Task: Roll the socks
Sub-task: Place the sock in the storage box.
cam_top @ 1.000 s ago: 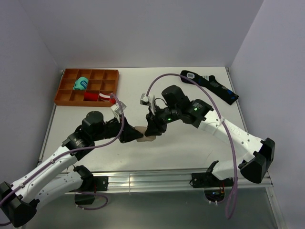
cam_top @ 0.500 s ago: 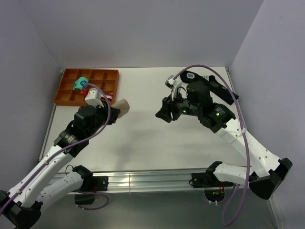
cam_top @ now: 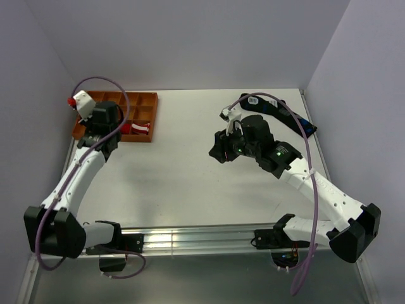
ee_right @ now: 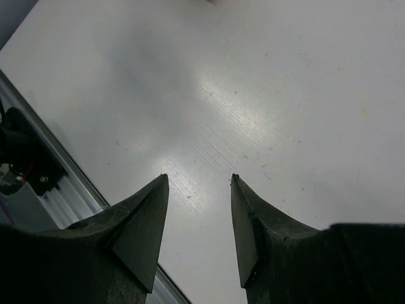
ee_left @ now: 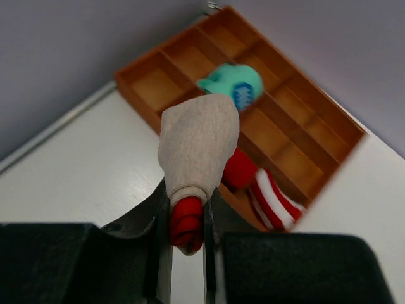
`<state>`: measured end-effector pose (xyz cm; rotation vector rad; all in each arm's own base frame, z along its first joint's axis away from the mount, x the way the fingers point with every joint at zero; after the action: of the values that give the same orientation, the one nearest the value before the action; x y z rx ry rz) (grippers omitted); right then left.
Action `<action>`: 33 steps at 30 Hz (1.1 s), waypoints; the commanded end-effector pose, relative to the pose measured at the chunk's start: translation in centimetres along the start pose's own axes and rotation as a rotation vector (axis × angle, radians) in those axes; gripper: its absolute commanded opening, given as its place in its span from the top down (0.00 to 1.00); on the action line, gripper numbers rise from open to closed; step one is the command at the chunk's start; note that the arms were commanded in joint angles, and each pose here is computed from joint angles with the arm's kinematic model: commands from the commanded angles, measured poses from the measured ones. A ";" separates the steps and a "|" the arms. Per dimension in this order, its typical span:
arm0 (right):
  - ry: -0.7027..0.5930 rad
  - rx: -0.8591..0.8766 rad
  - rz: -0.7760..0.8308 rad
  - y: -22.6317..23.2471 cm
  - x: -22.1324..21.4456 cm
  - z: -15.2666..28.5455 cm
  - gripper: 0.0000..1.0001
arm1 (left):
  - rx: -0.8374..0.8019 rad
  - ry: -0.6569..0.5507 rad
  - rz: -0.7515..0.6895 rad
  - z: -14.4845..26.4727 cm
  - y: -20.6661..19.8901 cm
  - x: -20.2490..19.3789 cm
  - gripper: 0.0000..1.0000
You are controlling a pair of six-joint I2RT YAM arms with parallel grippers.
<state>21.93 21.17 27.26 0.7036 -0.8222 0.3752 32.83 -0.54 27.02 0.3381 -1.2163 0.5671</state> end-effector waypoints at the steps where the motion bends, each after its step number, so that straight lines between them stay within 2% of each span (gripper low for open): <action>1: -0.070 -0.040 -0.015 -0.7 1.0 -0.6 0.49 | 0.250 -0.093 0.085 -3.4 4.1 3.6 1.00; 5: -0.062 -0.031 -0.040 -0.6 0.5 -0.7 0.50 | 0.451 -0.006 0.082 -8.6 5.8 2.0 1.00; 7: -0.066 -0.064 -0.043 -1.0 0.4 -0.6 0.50 | 0.522 0.025 0.134 -10.4 6.5 1.3 1.00; 13: -0.054 -0.069 -0.059 -1.3 -0.1 -0.8 0.50 | 0.657 0.113 0.189 -15.2 4.9 -2.1 1.00; 23: -0.046 -0.065 -0.061 -1.4 -0.6 -0.8 0.50 | 0.666 0.155 0.347 -19.6 1.4 -5.9 1.00; 33: -0.038 -0.048 -0.064 -1.4 -1.0 -1.2 0.50 | 0.627 0.218 0.456 -21.4 -2.0 -8.2 1.00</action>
<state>22.41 20.74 24.36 0.6575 -0.7943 0.2876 47.80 8.44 12.50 0.5806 -0.8809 1.2939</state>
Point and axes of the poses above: each gripper's point midway between its finger pads, its own z axis back along the fingers, its own y axis along the line the jaws close on, x = y × z, the point moved 5 cm from there along z, back along the fingers, and after that the axes turned 11 degrees about -z, right-handed, at the moved point
